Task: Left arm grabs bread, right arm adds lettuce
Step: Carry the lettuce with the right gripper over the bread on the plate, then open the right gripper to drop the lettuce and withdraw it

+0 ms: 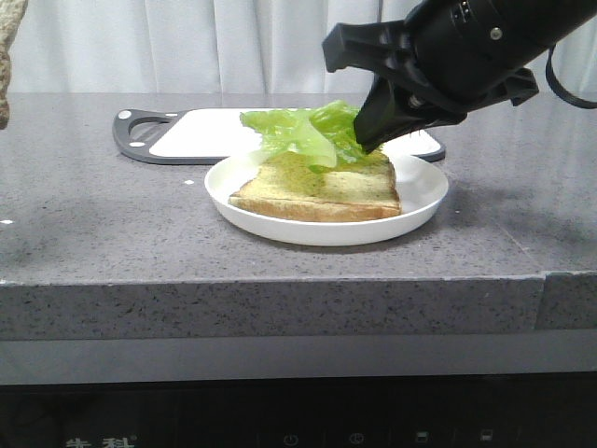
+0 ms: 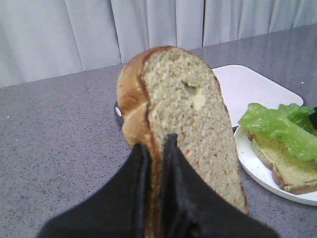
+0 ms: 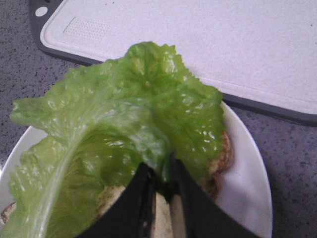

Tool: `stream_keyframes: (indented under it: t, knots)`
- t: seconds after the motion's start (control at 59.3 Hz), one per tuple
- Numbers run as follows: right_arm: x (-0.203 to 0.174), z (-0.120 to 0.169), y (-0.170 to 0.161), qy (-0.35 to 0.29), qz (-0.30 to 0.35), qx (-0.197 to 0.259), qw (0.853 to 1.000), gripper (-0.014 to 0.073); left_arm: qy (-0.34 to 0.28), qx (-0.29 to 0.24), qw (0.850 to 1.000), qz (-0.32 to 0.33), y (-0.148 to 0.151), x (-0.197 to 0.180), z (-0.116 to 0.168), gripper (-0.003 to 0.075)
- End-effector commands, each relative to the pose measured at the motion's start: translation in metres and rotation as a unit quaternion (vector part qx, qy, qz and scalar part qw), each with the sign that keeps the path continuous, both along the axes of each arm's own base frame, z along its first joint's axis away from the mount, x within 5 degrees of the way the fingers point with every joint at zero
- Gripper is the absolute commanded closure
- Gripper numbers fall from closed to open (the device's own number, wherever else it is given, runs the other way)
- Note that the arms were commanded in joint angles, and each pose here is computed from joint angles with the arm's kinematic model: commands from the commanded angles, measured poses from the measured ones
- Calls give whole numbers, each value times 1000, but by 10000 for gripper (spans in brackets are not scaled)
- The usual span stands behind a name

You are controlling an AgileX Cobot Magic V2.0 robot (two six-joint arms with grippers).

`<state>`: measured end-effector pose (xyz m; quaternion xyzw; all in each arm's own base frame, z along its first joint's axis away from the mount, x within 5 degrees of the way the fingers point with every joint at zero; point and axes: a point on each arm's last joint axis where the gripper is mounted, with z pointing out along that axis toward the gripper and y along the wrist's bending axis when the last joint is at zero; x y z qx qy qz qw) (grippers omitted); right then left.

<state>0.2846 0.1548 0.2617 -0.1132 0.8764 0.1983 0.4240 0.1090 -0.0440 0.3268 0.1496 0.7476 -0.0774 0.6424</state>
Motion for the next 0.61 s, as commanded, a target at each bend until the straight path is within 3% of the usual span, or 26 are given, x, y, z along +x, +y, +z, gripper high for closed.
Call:
stream_keyframes:
  t: [0.0,0.118,0.304,0.591]
  knots:
    - [1,22,-1,-45,-11,20,999,655,-33,-14,999,-22,-3,-2,14,741]
    - [1,21,-1,-40,-8,19,999,615,-33,-14,999,-22,-3,-2,14,741]
    - [1,21,-1,-40,-8,19,999,403,-33,-14,999,-22,-3,-2,14,741]
    - [-3,31,-3,-58,-11,27,998,200,-33,-14,999,-22,-3,-2,14,741]
